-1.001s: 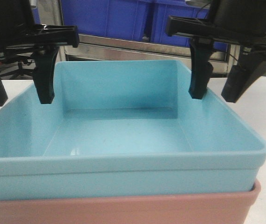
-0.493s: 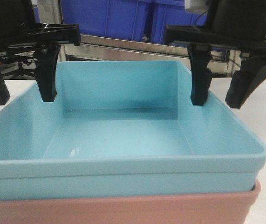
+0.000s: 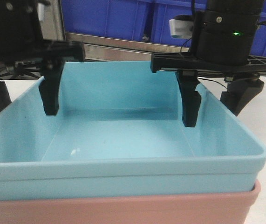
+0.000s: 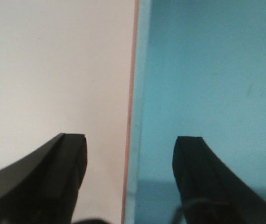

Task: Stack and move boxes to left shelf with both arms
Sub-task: 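Lower both grippers onto opposite walls of the stacked bins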

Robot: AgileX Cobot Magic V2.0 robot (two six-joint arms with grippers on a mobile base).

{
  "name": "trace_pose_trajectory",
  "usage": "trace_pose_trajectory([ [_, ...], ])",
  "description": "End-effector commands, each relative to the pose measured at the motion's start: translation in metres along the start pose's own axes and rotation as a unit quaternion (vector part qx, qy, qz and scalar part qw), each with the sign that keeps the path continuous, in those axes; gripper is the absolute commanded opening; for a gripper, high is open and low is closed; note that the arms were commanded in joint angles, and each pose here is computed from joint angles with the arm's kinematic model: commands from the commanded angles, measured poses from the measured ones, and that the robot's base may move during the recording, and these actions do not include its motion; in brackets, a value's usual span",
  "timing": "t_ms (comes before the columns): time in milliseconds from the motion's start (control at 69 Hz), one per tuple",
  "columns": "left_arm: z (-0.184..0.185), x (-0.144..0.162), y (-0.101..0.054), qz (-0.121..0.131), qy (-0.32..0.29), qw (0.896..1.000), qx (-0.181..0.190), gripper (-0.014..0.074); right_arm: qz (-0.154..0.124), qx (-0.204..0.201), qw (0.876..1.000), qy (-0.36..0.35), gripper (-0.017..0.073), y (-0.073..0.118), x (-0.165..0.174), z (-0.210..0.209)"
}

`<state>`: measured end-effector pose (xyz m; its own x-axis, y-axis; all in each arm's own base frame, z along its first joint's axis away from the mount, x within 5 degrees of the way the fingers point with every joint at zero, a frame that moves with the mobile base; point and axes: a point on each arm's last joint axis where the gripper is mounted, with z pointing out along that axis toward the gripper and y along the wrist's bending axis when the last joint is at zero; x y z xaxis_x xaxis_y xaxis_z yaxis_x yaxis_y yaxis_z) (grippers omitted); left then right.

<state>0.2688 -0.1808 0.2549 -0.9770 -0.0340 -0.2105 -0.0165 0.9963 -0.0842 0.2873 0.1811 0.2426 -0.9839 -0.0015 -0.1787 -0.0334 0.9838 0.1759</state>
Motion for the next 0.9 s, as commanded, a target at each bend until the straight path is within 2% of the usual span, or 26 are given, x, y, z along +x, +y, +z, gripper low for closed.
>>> trace_pose_trajectory([
  [0, -0.012, -0.003, -0.004, -0.008, -0.018, 1.0, 0.021, 0.0323, -0.007, -0.016, 0.999, -0.048, 0.0395, 0.003, -0.008, -0.02],
  [189, 0.002, -0.004, -0.007, -0.009, 0.004, 1.0, 0.012, 0.0323, -0.007, -0.01, 0.999, -0.04, 0.0395, 0.003, -0.01, -0.01],
  [392, 0.014, -0.002, -0.012, 0.006, 0.032, 0.999, 0.02, 0.0322, -0.017, 0.0, 0.999, -0.037, 0.0395, 0.002, -0.01, -0.007],
  [885, 0.017, -0.003, -0.013, 0.005, 0.032, 0.999, 0.021, 0.0322, -0.017, 0.008, 1.0, -0.021, 0.0395, 0.001, -0.008, -0.005],
])
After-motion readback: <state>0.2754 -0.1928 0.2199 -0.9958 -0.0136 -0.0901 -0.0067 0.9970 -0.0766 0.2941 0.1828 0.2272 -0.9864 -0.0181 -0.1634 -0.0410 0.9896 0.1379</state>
